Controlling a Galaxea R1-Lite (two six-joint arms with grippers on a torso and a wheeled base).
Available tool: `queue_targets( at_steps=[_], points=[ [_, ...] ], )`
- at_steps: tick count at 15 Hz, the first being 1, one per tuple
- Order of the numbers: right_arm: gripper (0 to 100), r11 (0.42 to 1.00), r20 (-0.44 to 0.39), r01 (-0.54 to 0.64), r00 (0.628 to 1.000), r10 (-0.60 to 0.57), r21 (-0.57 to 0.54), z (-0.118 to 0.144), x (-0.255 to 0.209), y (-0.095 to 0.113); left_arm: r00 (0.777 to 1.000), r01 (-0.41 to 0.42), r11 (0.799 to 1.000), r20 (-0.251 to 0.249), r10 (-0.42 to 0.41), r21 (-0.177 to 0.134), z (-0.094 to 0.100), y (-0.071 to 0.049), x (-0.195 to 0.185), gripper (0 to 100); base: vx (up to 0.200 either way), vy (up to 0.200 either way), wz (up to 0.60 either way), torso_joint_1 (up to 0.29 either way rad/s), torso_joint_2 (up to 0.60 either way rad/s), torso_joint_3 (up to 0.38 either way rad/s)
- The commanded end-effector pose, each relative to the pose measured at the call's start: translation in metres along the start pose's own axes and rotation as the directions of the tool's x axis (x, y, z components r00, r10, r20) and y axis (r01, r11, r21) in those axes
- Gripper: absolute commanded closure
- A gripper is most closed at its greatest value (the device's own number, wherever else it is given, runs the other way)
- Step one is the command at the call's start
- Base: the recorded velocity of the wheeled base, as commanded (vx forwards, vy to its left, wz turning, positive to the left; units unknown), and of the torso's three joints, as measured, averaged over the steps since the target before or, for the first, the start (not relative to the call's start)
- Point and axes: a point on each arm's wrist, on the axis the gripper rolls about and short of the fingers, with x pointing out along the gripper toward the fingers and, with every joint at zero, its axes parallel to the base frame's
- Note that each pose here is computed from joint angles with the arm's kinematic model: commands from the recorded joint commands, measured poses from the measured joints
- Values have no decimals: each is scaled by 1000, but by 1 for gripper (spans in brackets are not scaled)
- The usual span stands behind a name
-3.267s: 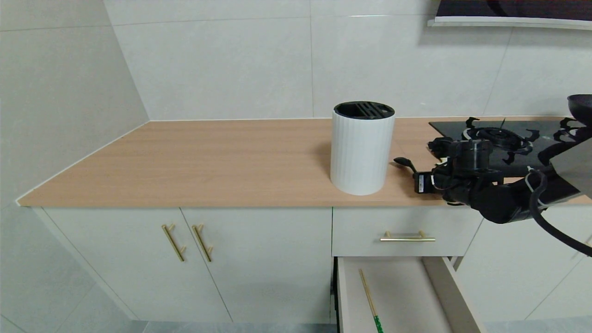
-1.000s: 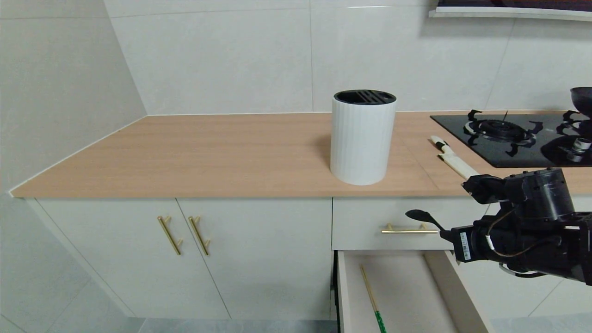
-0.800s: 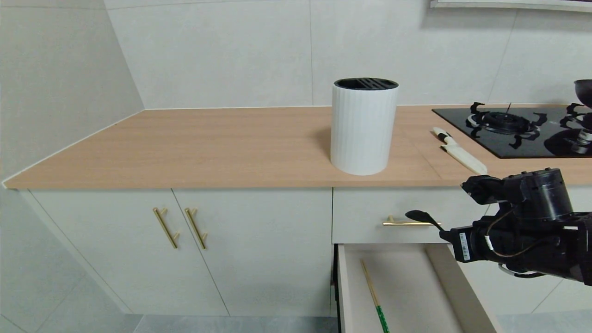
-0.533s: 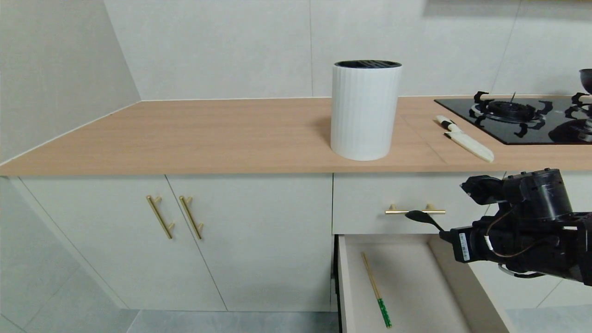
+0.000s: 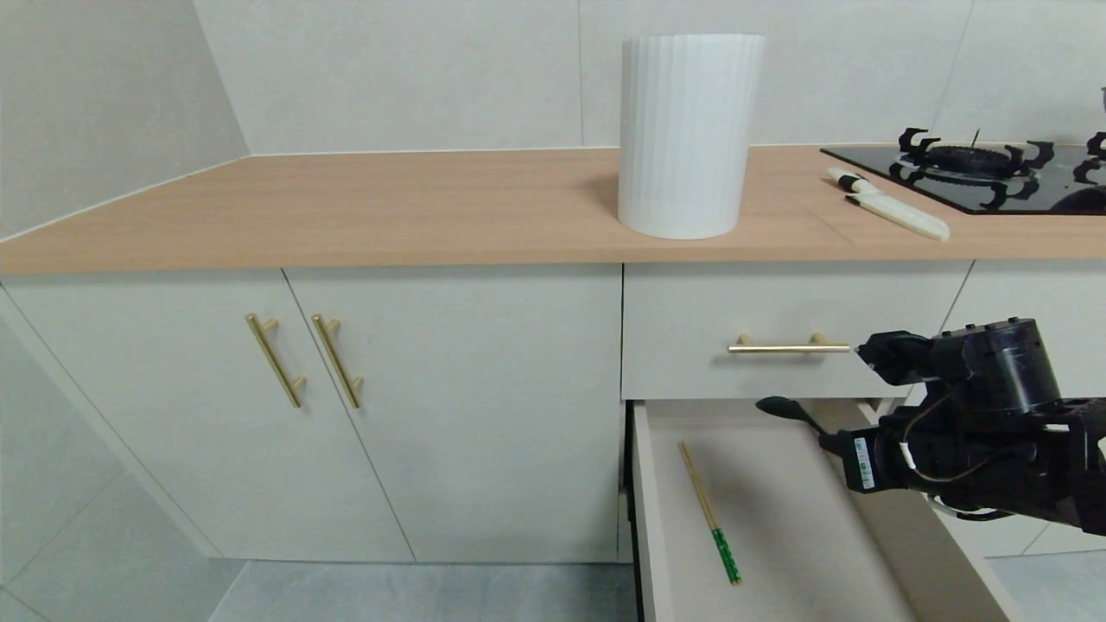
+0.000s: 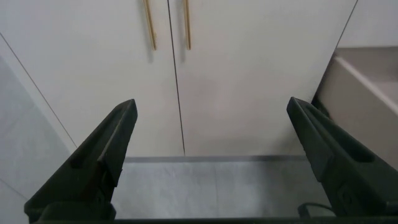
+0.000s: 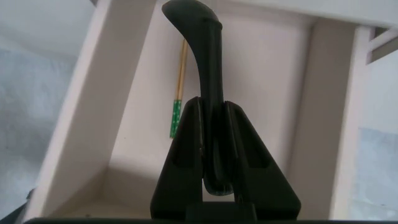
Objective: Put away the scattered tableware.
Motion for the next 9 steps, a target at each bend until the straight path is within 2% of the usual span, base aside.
queue_targets(
  at_steps=[1,7,9],
  points=[
    [100,1000,-2,0,1000,0,1,0,1,0,1000,1,1000,1,-1,0,0,0,0,0,0,0,0,-36,286,217],
    [100,1000,-4,-1,1000,1,-1,-1,2,0,1000,-1,1000,1,1,0,0,0,0,0,0,0,0,-26,53,36],
    [100,1000,-46,5,999,-5,-4,-6,15,1,1000,1,1000,1,-1,0,0,0,0,0,0,0,0,0,0,0]
  ],
)
